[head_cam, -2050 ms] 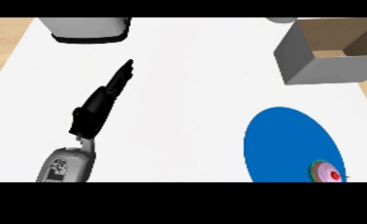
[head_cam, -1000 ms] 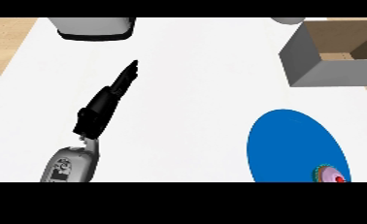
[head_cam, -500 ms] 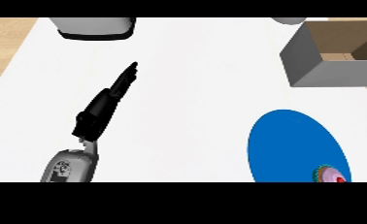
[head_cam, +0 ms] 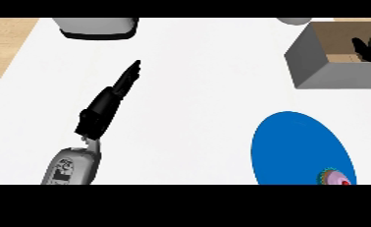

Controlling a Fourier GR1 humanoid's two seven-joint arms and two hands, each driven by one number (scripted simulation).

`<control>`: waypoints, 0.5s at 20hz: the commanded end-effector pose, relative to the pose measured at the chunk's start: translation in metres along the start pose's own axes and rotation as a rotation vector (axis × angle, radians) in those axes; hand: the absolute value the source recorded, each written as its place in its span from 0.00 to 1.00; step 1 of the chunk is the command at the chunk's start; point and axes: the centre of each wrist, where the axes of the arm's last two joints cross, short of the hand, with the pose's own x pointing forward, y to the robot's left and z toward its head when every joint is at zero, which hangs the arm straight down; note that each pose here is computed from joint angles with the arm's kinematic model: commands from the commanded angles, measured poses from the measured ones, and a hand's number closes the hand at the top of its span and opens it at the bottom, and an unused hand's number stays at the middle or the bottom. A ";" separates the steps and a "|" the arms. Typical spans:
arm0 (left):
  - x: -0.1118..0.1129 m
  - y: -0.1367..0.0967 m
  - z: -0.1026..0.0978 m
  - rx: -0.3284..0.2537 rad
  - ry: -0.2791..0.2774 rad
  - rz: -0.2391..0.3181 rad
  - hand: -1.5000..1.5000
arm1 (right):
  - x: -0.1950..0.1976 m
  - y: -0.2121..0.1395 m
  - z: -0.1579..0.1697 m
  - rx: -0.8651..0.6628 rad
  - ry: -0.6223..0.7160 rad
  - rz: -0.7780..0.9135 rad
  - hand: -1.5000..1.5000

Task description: Pick the squash from the plate and place it in the cardboard box

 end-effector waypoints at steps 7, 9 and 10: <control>0.000 -0.006 0.001 -0.017 -0.017 0.000 0.50 | -0.031 0.066 0.006 0.158 0.150 -0.192 0.00; -0.007 -0.007 -0.010 -0.008 0.005 0.007 0.50 | -0.028 0.047 -0.006 0.129 0.121 -0.259 0.00; 0.007 -0.006 -0.005 -0.018 0.007 0.003 0.50 | -0.036 0.067 0.007 0.087 0.128 -0.300 0.00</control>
